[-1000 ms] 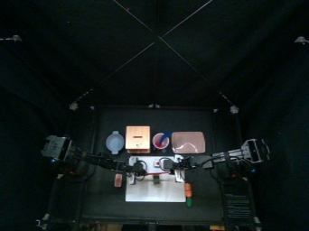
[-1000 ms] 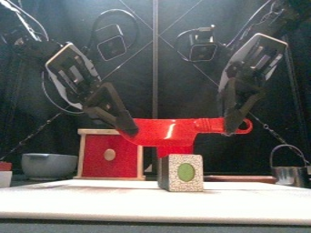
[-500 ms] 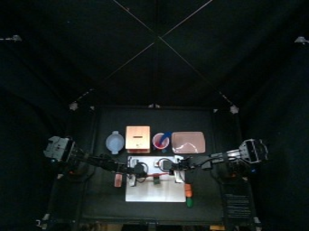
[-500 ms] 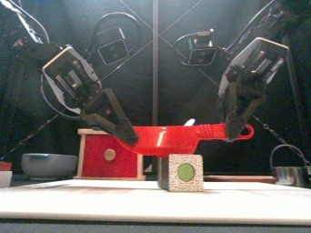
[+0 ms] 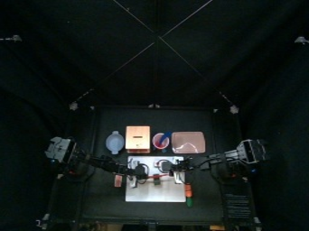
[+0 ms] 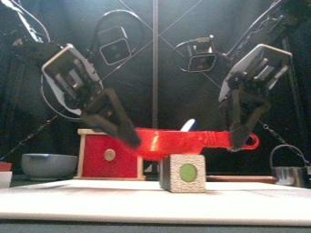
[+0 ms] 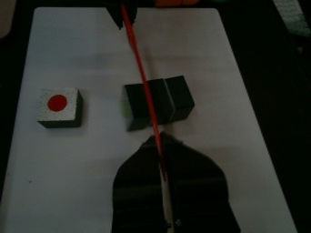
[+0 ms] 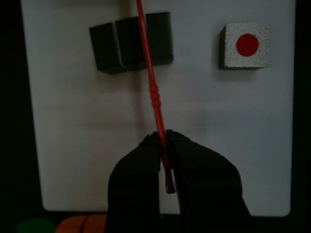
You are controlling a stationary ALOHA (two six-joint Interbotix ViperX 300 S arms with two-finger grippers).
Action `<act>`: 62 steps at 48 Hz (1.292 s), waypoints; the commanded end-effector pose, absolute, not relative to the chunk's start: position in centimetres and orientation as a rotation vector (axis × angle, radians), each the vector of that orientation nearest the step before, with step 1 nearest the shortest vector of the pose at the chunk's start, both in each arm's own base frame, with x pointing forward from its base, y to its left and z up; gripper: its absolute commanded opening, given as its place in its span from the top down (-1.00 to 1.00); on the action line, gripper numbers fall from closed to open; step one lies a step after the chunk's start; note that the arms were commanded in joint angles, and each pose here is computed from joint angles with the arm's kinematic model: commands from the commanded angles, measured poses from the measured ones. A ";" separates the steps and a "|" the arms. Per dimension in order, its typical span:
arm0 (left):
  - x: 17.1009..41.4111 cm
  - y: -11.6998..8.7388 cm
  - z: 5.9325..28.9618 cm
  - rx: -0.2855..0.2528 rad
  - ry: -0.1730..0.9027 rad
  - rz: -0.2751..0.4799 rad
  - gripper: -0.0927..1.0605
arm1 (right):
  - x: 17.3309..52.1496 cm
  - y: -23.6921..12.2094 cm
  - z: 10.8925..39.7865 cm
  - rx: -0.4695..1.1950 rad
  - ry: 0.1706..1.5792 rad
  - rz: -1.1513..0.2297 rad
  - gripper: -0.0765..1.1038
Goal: Cut the sushi into 4 pieces with the knife
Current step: Cut the sushi into 4 pieces
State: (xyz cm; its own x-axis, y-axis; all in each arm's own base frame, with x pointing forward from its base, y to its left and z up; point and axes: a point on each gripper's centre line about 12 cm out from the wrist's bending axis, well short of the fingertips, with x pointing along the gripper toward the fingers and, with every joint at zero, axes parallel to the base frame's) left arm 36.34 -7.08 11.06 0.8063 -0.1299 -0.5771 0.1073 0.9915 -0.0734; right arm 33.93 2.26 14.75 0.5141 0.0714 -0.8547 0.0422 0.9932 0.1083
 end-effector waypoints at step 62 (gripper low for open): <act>35.9 -1.2 11.1 0.014 0.666 -0.033 0.58 | 35.1 -0.9 17.0 0.138 0.908 -0.058 0.62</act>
State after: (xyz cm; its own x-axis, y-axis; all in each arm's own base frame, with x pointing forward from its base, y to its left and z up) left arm 35.63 -1.05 9.07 0.7579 -0.0196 -0.6520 0.0242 0.9997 -0.0019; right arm 34.50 -0.73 14.05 0.5377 0.0113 -0.8431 0.1048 0.9913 0.0801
